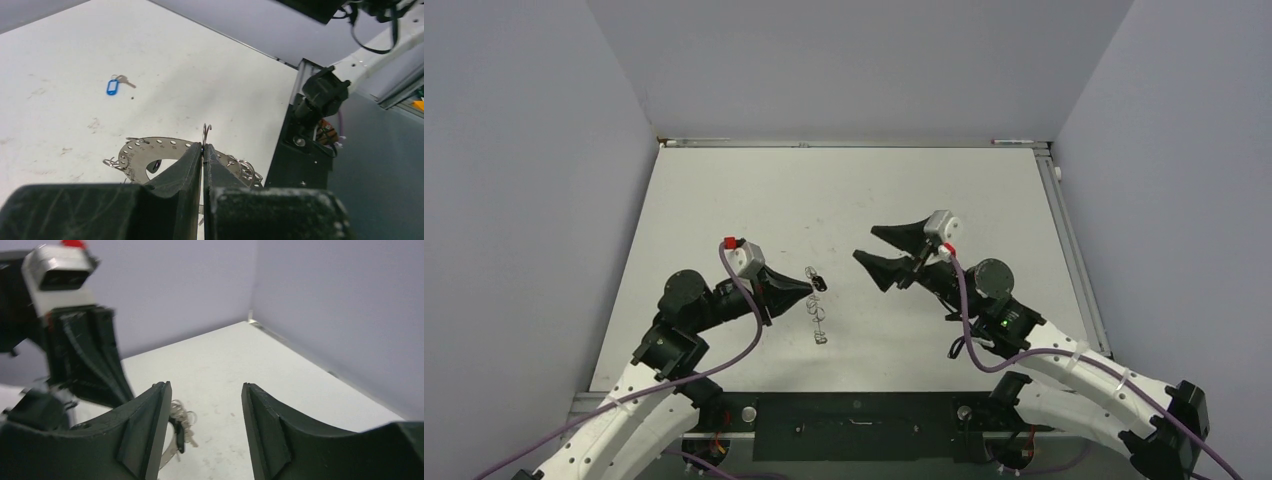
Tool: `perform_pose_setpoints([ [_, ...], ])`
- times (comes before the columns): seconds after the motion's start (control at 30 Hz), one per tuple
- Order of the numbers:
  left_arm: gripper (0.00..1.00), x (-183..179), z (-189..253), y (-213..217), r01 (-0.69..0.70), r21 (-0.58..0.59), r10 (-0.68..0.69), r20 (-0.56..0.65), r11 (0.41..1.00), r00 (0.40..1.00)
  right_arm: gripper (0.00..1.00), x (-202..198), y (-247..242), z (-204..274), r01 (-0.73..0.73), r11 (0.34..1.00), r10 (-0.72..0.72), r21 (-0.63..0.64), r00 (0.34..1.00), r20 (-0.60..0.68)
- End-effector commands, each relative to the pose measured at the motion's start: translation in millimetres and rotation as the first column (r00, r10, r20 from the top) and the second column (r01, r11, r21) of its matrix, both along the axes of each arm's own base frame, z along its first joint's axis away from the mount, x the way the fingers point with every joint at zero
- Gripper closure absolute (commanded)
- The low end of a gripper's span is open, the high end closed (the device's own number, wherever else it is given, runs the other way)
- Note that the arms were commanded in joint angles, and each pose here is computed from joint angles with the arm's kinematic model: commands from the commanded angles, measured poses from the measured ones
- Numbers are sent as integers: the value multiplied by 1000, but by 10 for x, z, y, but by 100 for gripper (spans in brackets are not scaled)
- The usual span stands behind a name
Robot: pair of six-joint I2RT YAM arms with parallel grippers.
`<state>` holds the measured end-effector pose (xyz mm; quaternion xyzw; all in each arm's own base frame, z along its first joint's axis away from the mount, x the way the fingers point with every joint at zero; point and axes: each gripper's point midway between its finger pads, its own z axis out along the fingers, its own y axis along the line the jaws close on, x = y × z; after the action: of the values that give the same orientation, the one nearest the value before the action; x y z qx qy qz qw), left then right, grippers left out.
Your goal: Put the keys on the keyring
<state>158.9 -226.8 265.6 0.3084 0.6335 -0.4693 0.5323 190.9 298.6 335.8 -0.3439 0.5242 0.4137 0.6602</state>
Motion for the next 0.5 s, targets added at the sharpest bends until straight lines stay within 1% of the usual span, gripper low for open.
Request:
perform_pose_setpoints([
  [0.0,100,218,249,151,-148,6,147,93,989,985,42,690,-633,127,510,851,-481,127,853,-202],
  [0.03,100,236,217,168,-163,16,161,85,986,983,39,808,-751,48,596,796,-558,103,789,-258],
  [0.1,100,245,178,191,-178,32,175,72,984,982,39,1024,-995,-208,752,660,-705,-2,618,-348],
  [0.13,100,252,162,200,-185,37,182,68,982,981,39,1112,-1075,-341,798,599,-757,-62,540,-369],
  [0.17,100,259,159,210,-192,40,189,67,981,980,38,1184,-1126,-457,824,555,-792,-120,478,-381],
  [0.27,100,262,164,235,-205,44,201,73,978,977,31,1364,-1198,-762,846,466,-852,-259,351,-387],
  [0.3,100,259,168,241,-207,43,203,75,977,976,29,1422,-1210,-876,842,446,-864,-303,318,-390],
  [0.33,100,256,172,243,-208,41,205,75,977,976,26,1501,-1203,-922,834,442,-865,-332,297,-404],
  [0.37,100,256,178,250,-212,39,209,76,976,975,20,1595,-1242,-1000,824,432,-869,-367,272,-414],
  [0.4,100,257,175,256,-216,41,212,76,976,974,18,1662,-1264,-1119,804,428,-871,-413,245,-425],
  [0.47,100,257,174,270,-222,43,219,78,974,973,18,1815,-1312,-1286,784,416,-867,-461,189,-461],
])
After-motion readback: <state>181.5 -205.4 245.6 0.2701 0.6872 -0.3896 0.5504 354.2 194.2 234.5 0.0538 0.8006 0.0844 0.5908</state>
